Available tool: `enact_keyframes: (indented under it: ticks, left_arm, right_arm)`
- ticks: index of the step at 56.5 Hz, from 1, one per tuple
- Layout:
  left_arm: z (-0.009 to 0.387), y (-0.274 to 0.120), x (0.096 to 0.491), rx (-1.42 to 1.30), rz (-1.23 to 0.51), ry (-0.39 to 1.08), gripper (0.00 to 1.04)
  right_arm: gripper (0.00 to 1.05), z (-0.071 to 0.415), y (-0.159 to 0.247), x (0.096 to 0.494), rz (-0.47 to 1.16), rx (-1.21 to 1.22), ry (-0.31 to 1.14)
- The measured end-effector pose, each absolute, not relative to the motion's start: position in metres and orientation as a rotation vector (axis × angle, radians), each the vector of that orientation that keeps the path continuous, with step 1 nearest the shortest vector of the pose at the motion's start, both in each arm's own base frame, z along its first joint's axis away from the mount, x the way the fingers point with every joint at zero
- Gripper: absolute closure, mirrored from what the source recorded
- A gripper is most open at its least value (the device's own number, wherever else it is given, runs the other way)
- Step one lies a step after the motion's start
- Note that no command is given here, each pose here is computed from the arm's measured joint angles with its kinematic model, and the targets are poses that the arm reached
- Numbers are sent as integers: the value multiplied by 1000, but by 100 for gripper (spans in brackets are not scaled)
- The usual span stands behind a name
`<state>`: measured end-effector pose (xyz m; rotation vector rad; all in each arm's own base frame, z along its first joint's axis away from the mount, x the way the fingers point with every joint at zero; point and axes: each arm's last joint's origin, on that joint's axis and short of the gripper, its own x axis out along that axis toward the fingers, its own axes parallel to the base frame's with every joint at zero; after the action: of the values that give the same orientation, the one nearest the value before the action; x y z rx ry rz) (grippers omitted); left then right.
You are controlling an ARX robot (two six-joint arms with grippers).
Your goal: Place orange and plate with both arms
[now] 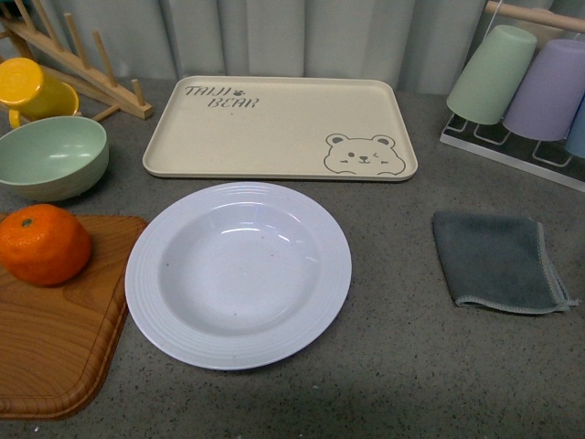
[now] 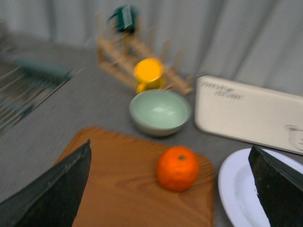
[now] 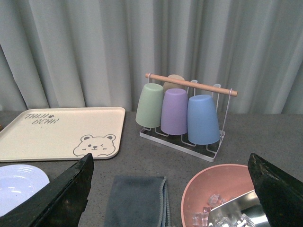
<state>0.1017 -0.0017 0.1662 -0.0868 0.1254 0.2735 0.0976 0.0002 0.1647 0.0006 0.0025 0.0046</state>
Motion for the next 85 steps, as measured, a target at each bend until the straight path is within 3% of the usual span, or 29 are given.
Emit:
enact_keyframes:
  ticks: [5,13,29,51,85]
  left_arm:
    - [169,1,121,-134,403,151,7]
    - [172,8,165,-226,343,258,7]
    - [114,14,229,-286,315,554,7]
    - [84,13,265,-302,271,637,7]
    - [61,1,279,-300,160,720,7]
  right_arm:
    - [9,165,0,98,2,1,2]
    - [9,165,0,98,2,1,2]
    - [9,165,0,98,2,1,2]
    - [9,165,0,98,2,1,2]
    - [9,165,0,98,2,1,2]
